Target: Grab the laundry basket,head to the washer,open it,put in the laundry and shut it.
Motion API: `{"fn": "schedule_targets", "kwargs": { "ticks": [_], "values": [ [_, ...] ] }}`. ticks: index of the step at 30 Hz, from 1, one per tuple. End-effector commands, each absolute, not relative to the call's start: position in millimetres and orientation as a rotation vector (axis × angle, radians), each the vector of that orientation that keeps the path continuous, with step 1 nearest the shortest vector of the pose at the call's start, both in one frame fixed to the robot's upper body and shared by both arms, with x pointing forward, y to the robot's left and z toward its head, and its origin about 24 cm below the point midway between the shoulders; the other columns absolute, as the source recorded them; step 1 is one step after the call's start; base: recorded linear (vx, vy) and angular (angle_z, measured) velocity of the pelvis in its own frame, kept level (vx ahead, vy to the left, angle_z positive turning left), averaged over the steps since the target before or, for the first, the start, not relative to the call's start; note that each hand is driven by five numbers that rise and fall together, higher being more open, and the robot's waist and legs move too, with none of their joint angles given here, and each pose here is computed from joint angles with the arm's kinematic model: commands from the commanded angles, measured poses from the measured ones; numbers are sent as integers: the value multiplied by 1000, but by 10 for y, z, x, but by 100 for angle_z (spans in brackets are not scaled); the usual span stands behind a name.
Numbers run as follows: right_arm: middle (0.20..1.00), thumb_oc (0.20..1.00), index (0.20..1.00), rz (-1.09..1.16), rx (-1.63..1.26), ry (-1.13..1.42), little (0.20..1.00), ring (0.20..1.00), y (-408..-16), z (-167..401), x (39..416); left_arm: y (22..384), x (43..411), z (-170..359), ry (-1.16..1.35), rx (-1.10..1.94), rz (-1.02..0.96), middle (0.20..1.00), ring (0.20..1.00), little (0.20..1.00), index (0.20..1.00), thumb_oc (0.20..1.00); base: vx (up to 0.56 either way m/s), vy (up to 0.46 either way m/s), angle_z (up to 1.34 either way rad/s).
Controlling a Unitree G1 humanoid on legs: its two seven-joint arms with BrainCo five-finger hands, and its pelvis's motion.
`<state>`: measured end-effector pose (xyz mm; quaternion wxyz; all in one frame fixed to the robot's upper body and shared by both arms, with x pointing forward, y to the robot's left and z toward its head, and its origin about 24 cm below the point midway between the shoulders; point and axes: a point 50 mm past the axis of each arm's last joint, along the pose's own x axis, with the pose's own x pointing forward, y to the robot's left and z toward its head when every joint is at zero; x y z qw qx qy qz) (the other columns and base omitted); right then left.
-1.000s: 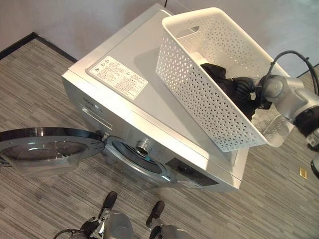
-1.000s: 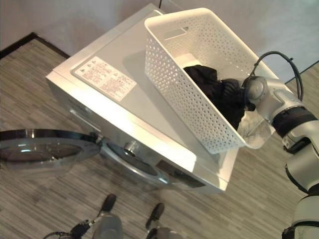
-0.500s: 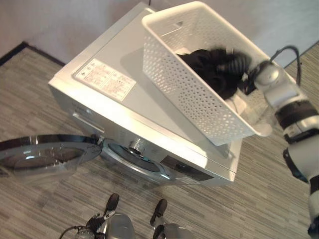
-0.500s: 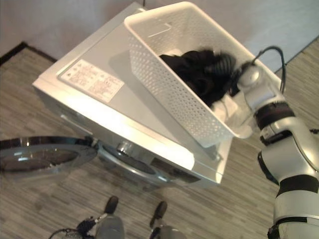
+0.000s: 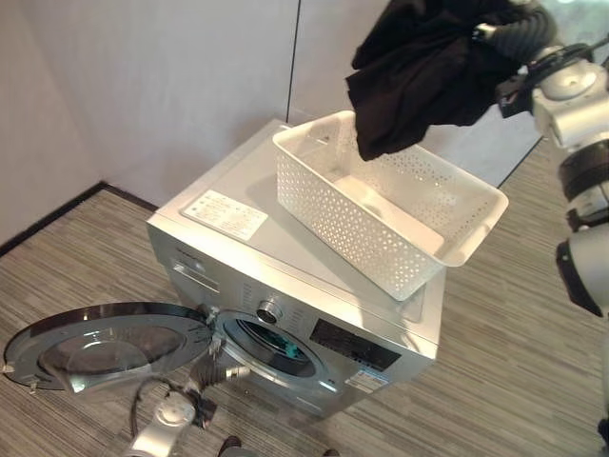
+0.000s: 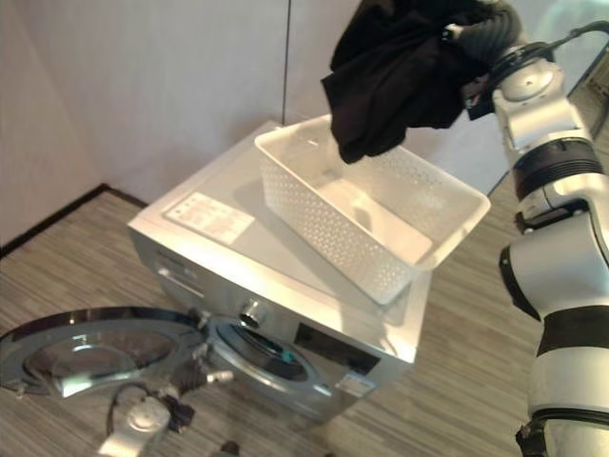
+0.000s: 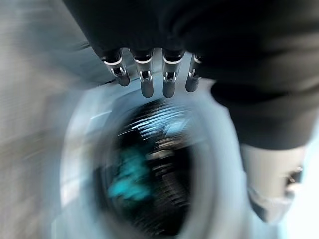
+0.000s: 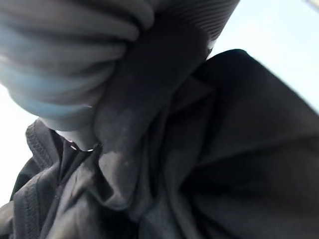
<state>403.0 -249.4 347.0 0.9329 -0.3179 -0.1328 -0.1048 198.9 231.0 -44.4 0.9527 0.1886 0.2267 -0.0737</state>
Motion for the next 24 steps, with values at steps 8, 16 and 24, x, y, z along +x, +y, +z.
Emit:
{"fn": "schedule_targets", "kwargs": {
  "ticks": [8,16,24],
  "values": [
    [200,200,200,-279,-655,-437,200,200,-2585,3967,3819,2493,2358,1124,-199,471,-78,1000,1000,1000,1000,1000,-13,-10,5],
    [200,200,200,-73,-618,-387,200,200,-1918,3651,4092,2072,3228,1747,-366,282,-161,1000,1000,1000,1000,1000,-10,0,-9],
    [200,200,200,73,-526,-371,200,200,-1291,3505,4184,1253,3999,2081,-249,233,-237,1000,1000,1000,1000,1000,-27,-17,-7]
  ]
}}
